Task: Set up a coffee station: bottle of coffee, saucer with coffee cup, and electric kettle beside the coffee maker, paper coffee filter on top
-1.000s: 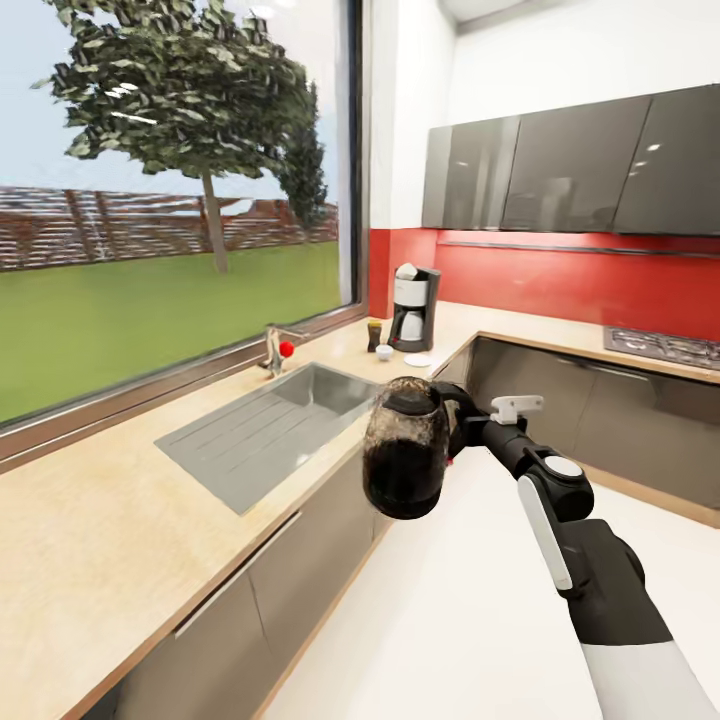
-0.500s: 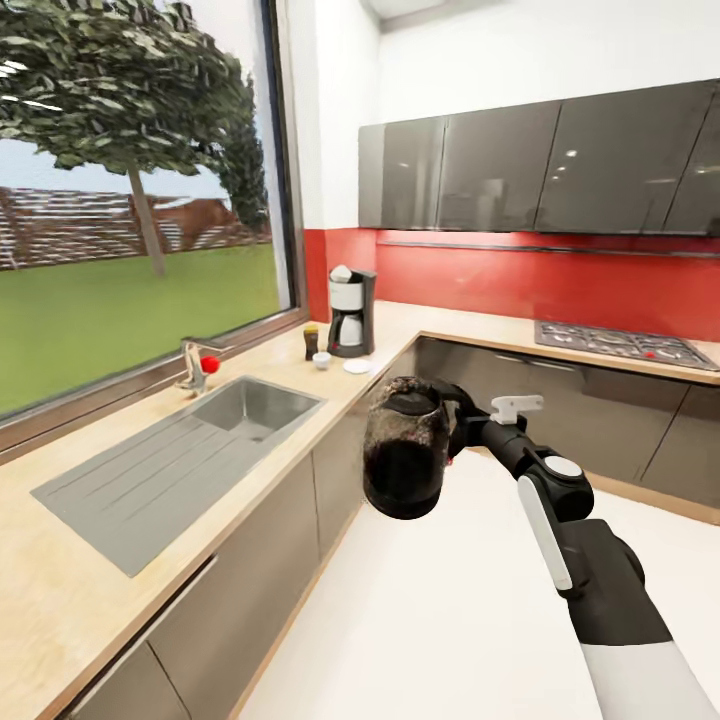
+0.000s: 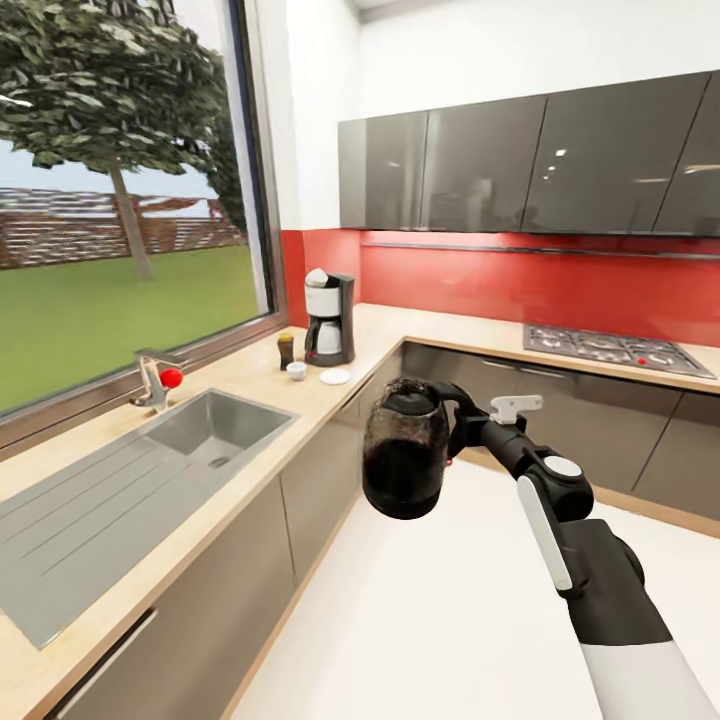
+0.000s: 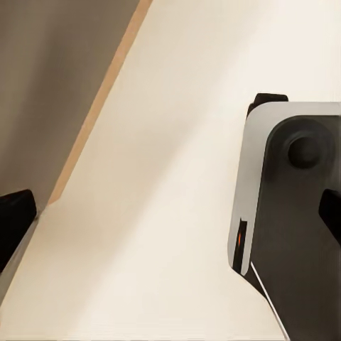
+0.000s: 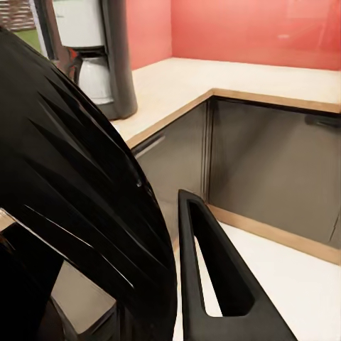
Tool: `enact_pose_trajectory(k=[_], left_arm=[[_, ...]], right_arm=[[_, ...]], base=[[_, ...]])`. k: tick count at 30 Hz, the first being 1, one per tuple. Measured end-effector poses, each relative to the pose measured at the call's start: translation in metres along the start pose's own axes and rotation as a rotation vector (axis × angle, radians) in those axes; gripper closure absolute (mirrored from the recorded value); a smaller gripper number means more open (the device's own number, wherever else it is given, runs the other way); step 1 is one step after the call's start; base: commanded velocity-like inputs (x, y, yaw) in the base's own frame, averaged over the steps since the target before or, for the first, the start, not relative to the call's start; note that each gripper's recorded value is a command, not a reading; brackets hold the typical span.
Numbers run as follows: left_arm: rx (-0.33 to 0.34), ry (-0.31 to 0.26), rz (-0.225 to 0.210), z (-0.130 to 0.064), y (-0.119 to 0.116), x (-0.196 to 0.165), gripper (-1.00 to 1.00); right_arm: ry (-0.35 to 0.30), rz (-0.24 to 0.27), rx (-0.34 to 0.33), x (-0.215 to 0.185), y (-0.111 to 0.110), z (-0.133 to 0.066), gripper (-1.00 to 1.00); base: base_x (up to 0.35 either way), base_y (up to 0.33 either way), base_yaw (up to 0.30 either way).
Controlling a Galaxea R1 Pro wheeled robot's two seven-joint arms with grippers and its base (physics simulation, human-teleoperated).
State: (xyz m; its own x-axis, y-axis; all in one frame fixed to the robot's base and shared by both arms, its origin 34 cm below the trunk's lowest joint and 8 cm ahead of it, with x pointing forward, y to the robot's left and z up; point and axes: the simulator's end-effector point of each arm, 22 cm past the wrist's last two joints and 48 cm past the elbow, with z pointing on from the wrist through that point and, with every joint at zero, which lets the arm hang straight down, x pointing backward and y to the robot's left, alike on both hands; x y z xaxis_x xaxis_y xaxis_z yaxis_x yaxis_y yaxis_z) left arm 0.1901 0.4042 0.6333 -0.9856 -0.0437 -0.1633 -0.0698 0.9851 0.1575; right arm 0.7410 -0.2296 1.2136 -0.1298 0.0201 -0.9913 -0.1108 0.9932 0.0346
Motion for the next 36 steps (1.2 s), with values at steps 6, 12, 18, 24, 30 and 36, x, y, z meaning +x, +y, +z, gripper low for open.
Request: enact_pose_trajectory(k=[6,12,18,24,30,36], left_arm=[[0.000,0.001,0.000,0.000,0.000,0.000,-1.00],[0.000,0.000,-0.003,0.000,0.000,0.000,-1.00],[0.000,0.001,-0.003,0.000,0.000,0.000,-1.00],[0.000,0.000,-0.003,0.000,0.000,0.000,-1.00],[0.000,0.000,-0.003,0.000,0.000,0.000,-1.00],[0.000,0.002,0.000,0.000,0.000,0.001,-1.00]], right_arm=[[0.001,-0.001,0.002,0.001,-0.001,0.000,1.00],[0.001,-0.002,0.004,0.001,-0.002,0.000,1.00],[0.004,-0.004,0.006,0.002,-0.003,0.000,1.00],[0.004,-0.003,0.007,0.002,-0.003,0.000,1.00],[0.002,-0.001,0.016,0.001,-0.007,0.000,1.00],[-0.015,0.063,0.099,-0.004,-0.050,-0.005,1.00]], base=[[0.293,-0.173,0.000],[0.293,-0.190,0.000],[0.293,-0.201,0.000],[0.293,-0.201,0.000],[0.293,-0.201,0.000],[0.293,-0.199,0.000]])
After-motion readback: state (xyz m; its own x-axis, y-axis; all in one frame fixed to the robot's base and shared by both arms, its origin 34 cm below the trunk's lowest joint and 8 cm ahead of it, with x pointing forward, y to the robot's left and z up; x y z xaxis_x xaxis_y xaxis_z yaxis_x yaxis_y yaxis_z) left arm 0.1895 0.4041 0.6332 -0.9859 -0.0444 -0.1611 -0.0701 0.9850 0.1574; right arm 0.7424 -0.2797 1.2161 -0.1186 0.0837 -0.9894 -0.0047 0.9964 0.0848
